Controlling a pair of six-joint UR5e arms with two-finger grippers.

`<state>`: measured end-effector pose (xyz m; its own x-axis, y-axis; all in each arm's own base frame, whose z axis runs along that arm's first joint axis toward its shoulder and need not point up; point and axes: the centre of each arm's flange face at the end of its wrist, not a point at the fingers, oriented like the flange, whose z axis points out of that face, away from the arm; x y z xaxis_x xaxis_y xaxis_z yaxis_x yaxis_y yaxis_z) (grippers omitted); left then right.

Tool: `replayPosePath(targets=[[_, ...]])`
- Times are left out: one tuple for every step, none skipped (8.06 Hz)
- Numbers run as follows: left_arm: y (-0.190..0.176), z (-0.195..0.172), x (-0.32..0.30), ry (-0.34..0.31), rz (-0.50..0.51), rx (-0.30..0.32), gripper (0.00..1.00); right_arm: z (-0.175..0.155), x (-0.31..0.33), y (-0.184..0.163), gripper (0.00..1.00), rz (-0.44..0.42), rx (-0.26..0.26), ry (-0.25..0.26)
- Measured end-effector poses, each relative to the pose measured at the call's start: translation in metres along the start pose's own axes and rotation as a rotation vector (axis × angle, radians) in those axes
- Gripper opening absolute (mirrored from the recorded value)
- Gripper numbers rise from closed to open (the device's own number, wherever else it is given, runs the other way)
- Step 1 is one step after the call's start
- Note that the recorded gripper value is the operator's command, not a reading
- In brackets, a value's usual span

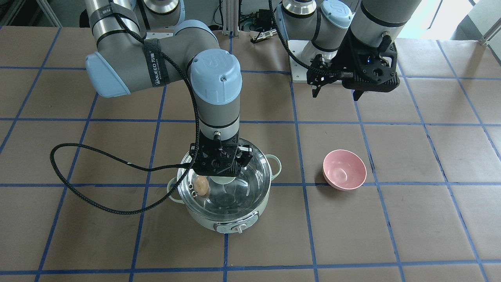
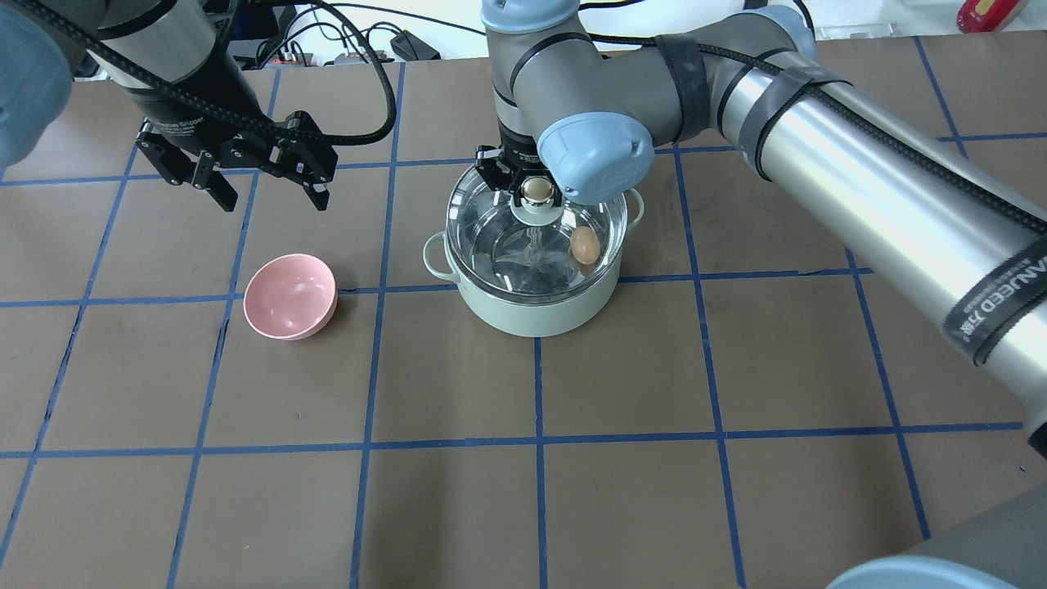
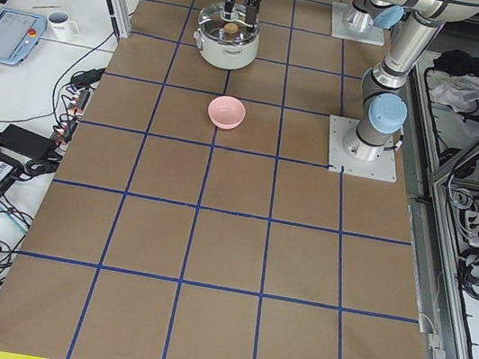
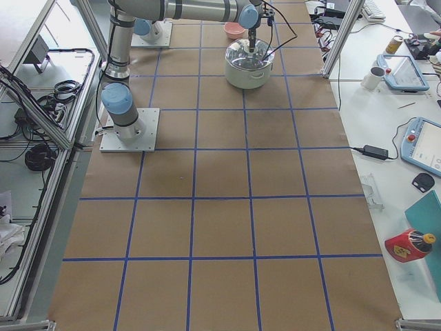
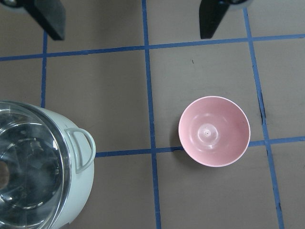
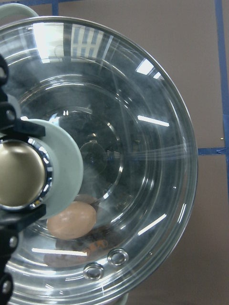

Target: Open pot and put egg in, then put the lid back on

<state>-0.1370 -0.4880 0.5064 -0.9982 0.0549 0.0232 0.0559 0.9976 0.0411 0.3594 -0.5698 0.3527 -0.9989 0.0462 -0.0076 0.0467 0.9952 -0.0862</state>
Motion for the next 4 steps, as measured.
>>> replayPosePath(targets=[[0.0, 0.0, 0.0, 0.0, 0.0, 0.0, 1.0, 0.0013, 0.0001, 0.0003, 0.0, 0.001, -0.002, 0.001], [-0.0001, 0.0, -0.0003, 0.0, -0.002, 0.0, 1.0, 0.0026, -0.0001, 0.0006, 0.0, 0.007, -0.005, 0.0], [-0.0001, 0.0, -0.0006, 0.0, -0.003, 0.0, 1.0, 0.0031, -0.0004, 0.0008, 0.0, 0.013, -0.007, -0.003], [-0.0002, -0.0002, -0.0007, 0.0, -0.004, 0.0, 1.0, 0.0034, -0.0006, 0.001, 0.0, 0.017, -0.01, -0.005]])
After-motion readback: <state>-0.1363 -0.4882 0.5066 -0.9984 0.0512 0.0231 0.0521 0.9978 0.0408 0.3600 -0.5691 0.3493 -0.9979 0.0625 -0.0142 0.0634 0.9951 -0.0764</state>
